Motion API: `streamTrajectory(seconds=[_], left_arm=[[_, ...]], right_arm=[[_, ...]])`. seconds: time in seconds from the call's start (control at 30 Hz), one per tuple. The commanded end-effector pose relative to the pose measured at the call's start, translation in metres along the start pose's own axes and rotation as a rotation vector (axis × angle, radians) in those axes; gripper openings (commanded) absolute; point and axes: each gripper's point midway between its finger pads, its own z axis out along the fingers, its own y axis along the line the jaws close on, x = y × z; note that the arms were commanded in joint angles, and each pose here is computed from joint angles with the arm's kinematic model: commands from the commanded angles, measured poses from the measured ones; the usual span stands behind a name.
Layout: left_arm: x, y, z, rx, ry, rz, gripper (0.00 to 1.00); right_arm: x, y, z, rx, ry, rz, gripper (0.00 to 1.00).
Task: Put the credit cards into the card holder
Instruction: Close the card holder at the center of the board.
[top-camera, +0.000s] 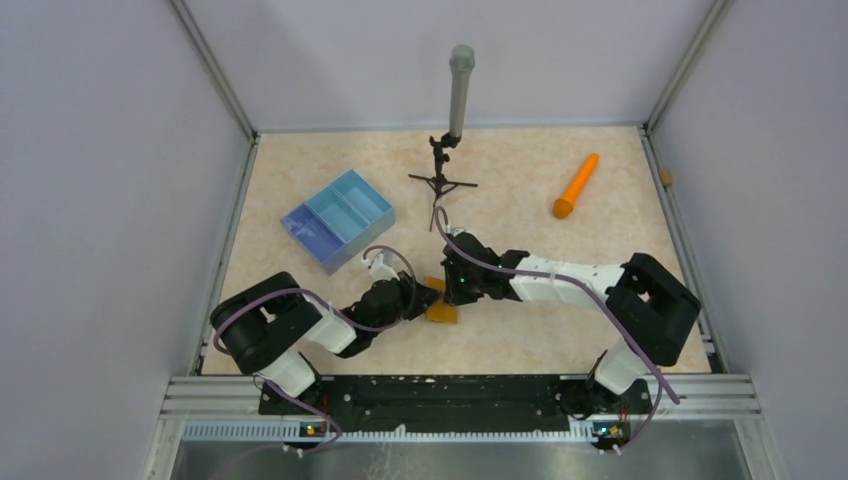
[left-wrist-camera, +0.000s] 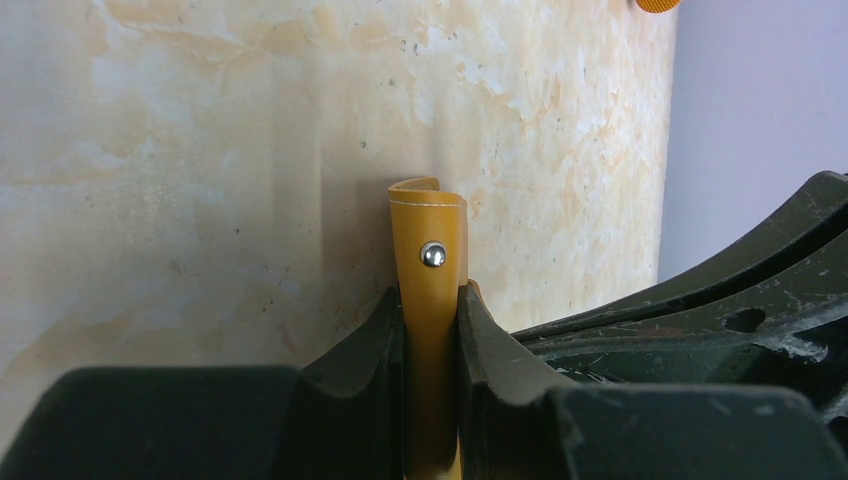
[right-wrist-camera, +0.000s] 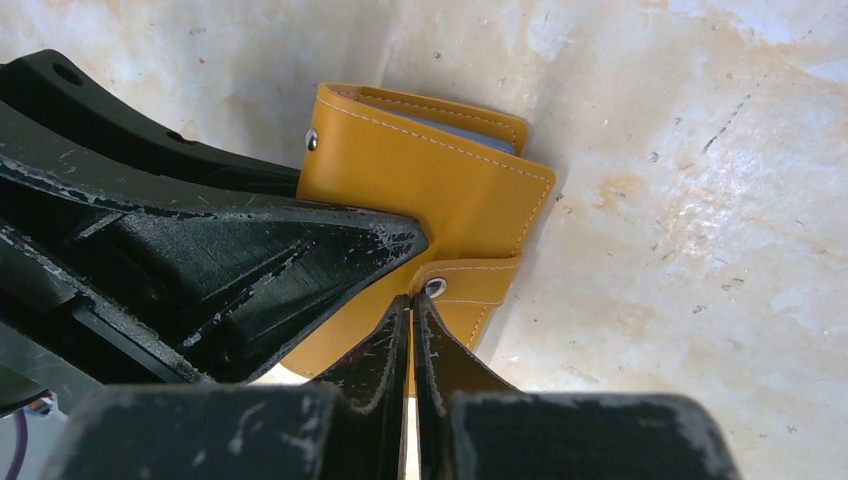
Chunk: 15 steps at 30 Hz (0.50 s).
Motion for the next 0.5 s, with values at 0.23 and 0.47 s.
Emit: streamTrajectory(seconds=[0.23,0.47], left_arm=[[0.039,0.0882,-0.0228,-0.286,0.171,0.128,0.0],[0.0391,0.0877,-0.0227,-0.284,0.171,0.129,0.0]], right_arm=[[0.0008,0.0114,0.0063,-0.078,0.023,0.016,0.0],[0.0029,0.0076,0.0074,-0.076,0.036,0.042,0.0]])
